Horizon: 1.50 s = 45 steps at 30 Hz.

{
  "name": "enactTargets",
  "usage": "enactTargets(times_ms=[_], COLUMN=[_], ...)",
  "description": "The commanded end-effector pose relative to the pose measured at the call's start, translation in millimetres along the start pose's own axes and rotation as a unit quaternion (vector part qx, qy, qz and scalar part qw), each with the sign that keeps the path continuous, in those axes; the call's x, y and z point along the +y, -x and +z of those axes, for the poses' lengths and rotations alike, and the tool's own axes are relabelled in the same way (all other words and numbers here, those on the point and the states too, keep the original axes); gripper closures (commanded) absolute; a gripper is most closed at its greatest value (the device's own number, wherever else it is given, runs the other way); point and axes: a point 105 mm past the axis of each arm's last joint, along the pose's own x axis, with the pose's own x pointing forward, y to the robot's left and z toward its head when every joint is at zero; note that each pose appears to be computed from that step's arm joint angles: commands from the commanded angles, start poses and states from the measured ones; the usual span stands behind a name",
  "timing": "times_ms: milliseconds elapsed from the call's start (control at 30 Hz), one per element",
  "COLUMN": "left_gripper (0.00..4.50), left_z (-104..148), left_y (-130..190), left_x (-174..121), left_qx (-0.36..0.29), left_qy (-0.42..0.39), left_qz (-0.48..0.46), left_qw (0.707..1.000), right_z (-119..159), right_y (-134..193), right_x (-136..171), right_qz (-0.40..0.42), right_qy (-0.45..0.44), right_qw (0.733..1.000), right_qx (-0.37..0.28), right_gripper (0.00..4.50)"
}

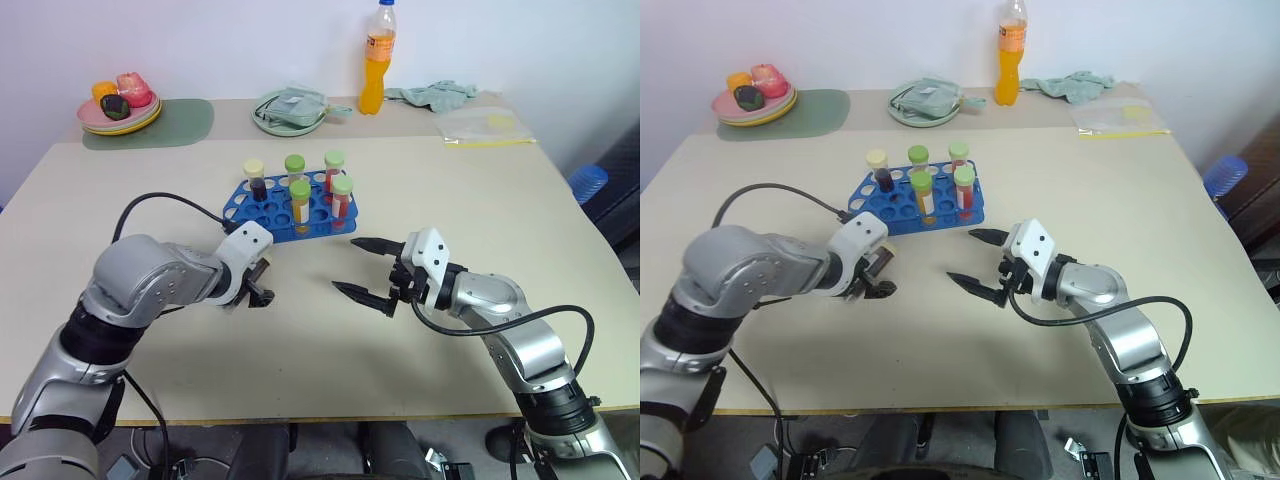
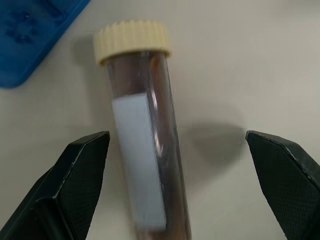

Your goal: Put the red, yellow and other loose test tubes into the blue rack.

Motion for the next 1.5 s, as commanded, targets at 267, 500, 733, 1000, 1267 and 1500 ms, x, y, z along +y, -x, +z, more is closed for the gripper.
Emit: enactTargets(times_ms=[267, 500, 733, 1000, 1267, 1500], left_gripper=[3.66, 3.66, 3.66, 3.66, 3.66, 3.66], left_z=[11, 68, 93, 93, 85, 89], left_y=[12, 93, 96, 34, 10, 0], left_x=[6, 35, 75, 42, 39, 41], left_qx=[-0.021, -0.369, -0.527, -0.547, -0.532, -0.539], left_qy=[0.002, -0.024, 0.009, 0.044, 0.058, 0.06], left_qz=[0.027, 0.083, 0.281, 0.266, 0.251, 0.254], left_qw=[0.999, 0.925, 0.802, 0.792, 0.807, 0.801], right_z=[8, 5, 4, 7, 7, 6], right_y=[1, 8, -2, -5, -4, -5], right_x=[13, 6, 8, 6, 9, 12], right_qz=[-0.005, -0.012, -0.002, -0.014, -0.023, -0.02], right_qy=[0.013, 0.007, 0.004, 0.012, 0.007, 0.003], right_qw=[1.0, 1.0, 1.0, 1.0, 1.0, 1.0], right_qx=[-0.011, -0.001, -0.009, -0.015, -0.017, -0.017], right_gripper=[0.3, 0.3, 0.3, 0.3, 0.3, 0.3])
